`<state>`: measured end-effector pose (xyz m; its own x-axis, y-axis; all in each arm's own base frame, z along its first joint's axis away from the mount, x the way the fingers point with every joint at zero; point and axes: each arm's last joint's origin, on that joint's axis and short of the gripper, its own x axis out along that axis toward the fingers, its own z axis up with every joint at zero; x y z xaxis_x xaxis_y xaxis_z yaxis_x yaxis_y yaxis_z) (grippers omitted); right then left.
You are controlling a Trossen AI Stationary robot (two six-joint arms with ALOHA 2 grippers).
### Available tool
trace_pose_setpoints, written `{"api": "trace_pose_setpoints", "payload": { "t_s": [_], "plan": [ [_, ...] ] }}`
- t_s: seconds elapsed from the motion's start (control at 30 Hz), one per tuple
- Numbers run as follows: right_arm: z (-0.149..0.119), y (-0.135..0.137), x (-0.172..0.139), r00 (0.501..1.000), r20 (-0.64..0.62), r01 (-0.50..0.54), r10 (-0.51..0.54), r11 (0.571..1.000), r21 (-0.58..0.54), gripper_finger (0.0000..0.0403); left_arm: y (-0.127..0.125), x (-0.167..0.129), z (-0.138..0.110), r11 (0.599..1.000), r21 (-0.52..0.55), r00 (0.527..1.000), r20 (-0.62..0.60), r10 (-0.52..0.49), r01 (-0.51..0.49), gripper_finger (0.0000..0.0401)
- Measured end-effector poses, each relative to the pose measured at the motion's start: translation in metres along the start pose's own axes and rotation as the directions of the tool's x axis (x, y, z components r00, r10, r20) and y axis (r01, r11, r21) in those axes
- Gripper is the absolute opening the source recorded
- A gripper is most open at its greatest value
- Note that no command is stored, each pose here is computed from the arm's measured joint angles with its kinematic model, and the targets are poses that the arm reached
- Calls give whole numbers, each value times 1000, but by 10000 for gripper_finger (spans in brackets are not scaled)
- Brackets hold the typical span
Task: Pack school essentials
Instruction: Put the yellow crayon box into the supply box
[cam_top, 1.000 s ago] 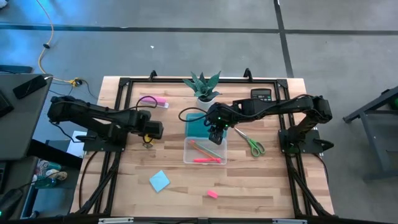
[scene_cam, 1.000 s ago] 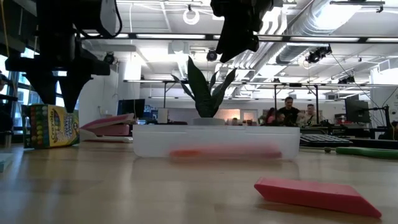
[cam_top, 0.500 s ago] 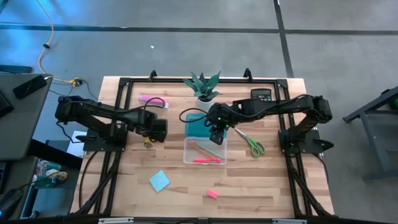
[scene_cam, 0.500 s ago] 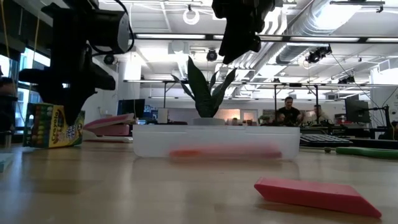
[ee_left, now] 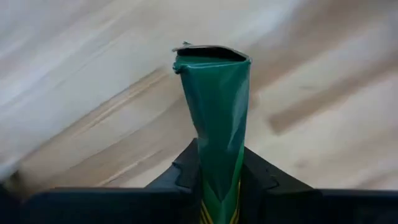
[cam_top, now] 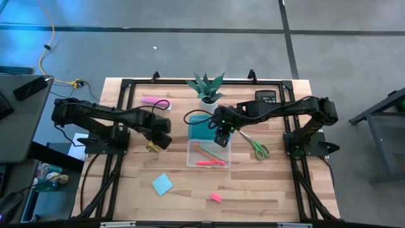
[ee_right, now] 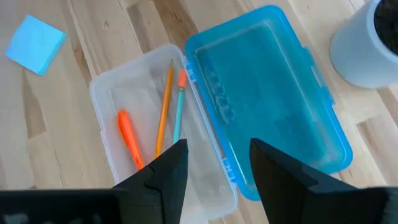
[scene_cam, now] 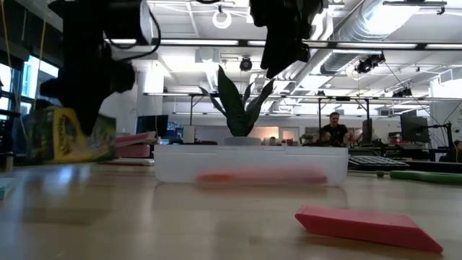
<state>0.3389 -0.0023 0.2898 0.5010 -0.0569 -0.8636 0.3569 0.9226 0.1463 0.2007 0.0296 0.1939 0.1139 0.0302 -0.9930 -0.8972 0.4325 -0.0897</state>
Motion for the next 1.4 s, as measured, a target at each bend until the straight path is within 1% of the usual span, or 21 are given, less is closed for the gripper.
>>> {"api": "trace_pose_setpoints", "payload": {
  "t_s": [0.07,0.13,0.17,0.23,0.3,0.33,0.4,0.47,0.53,0.6,0.63,0.7,0.8,0.83,0.9,0.93,1.03,1.2,1.3,1.4],
  "plan": [
    [-1,-1,0,1000,-14,6,-6,1000,21,161,-5,-11,3,995,71,998,14,-65,63,49],
    [-2,-1,0,1000,-22,10,-9,999,42,161,-10,-23,6,980,156,991,37,-131,124,53],
    [-2,-1,0,1000,-25,11,-10,998,56,161,-13,-30,8,967,202,984,52,-169,155,54],
    [-3,-1,-1,1000,-26,10,-8,997,79,161,-20,-45,13,926,299,962,73,-263,230,56],
    [-4,-2,-5,1000,-25,15,-12,994,107,161,-26,-56,19,873,390,934,75,-348,294,55],
    [-4,-3,-9,1000,-15,25,-23,991,129,161,-30,-62,22,840,434,915,80,-396,326,54],
    [-5,-5,-19,998,16,58,-61,984,168,161,-36,-70,28,775,506,869,91,-486,380,52],
    [-7,-8,-31,993,48,95,-107,972,214,161,-41,-73,35,716,552,821,94,-564,428,50],
    [-8,-12,-44,984,88,128,-156,956,264,161,-47,-71,41,661,576,780,62,-622,481,50],
    [-11,-16,-59,970,129,157,-207,934,321,161,-50,-68,46,611,594,751,16,-660,523,50],
    [-13,-18,-65,962,143,169,-232,921,352,161,-54,-66,49,578,609,731,-5,-682,543,50],
    [-16,-21,-78,946,182,172,-267,893,415,161,-59,-57,54,526,618,706,-66,-705,584,49],
    [-20,-25,-94,929,223,153,-295,857,493,161,-72,-48,64,402,633,616,-153,-772,662,49],
    [-20,-25,-98,927,236,140,-293,851,506,161,-75,-43,67,375,626,596,-183,-782,684,49],
    [-22,-26,-103,924,250,124,-288,847,517,161,-83,-33,73,342,605,568,-229,-790,719,49],
    [-22,-27,-105,923,256,119,-286,847,518,161,-88,-29,77,334,600,562,-239,-792,727,49],
    [-24,-27,-109,925,258,118,-280,855,505,161,-100,-17,86,328,594,566,-269,-779,734,49],
    [-25,-27,-108,929,249,134,-273,876,463,161,-120,1,103,350,579,583,-282,-762,737,49],
    [-25,-28,-108,930,246,141,-274,882,449,161,-129,10,111,371,572,599,-280,-750,732,49],
    [-25,-28,-108,930,244,144,-275,883,447,161,-134,21,116,408,570,631,-267,-729,713,49]
  ]
}}
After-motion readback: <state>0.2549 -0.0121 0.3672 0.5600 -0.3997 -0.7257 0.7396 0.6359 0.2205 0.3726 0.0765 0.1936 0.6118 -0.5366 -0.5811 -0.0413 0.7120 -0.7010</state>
